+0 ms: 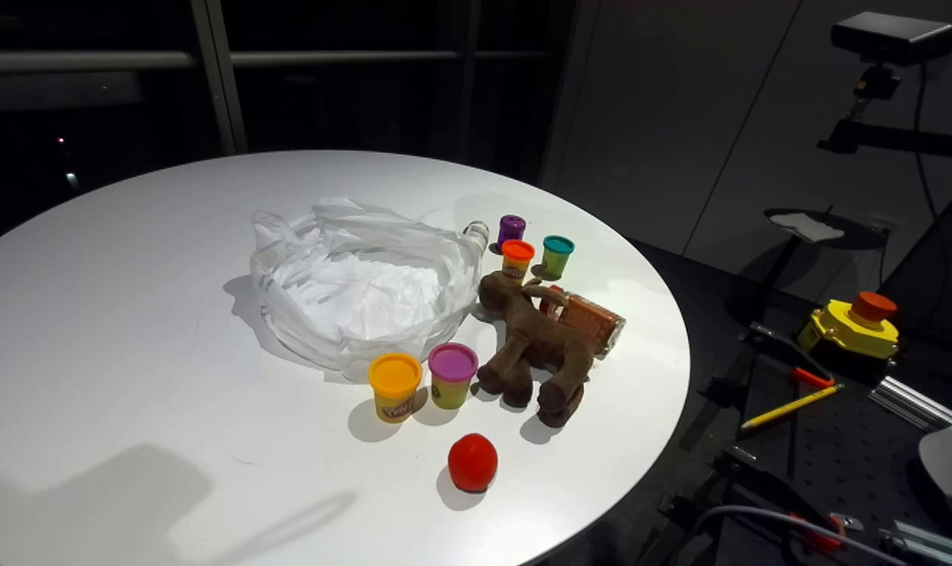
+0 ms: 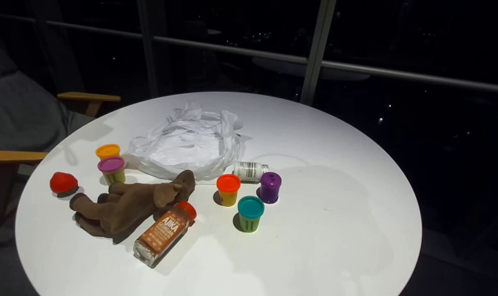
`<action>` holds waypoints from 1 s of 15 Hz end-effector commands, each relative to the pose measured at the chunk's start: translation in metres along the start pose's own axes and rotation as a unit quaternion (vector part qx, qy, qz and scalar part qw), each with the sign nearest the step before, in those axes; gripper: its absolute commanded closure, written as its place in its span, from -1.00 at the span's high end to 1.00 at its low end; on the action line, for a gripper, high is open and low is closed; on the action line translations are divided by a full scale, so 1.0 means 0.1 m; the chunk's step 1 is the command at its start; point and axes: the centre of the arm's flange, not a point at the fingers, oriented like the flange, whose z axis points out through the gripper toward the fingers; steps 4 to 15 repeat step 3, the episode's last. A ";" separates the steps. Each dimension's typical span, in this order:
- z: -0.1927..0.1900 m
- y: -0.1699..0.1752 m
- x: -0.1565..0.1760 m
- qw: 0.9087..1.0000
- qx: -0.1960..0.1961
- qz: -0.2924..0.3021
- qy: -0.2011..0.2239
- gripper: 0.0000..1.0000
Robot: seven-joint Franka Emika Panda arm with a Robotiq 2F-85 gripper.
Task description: Remove all the contents from the white plastic bag and put them on the table
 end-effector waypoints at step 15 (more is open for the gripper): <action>0.00 -0.01 0.00 1.000 -0.001 0.000 0.000 1.00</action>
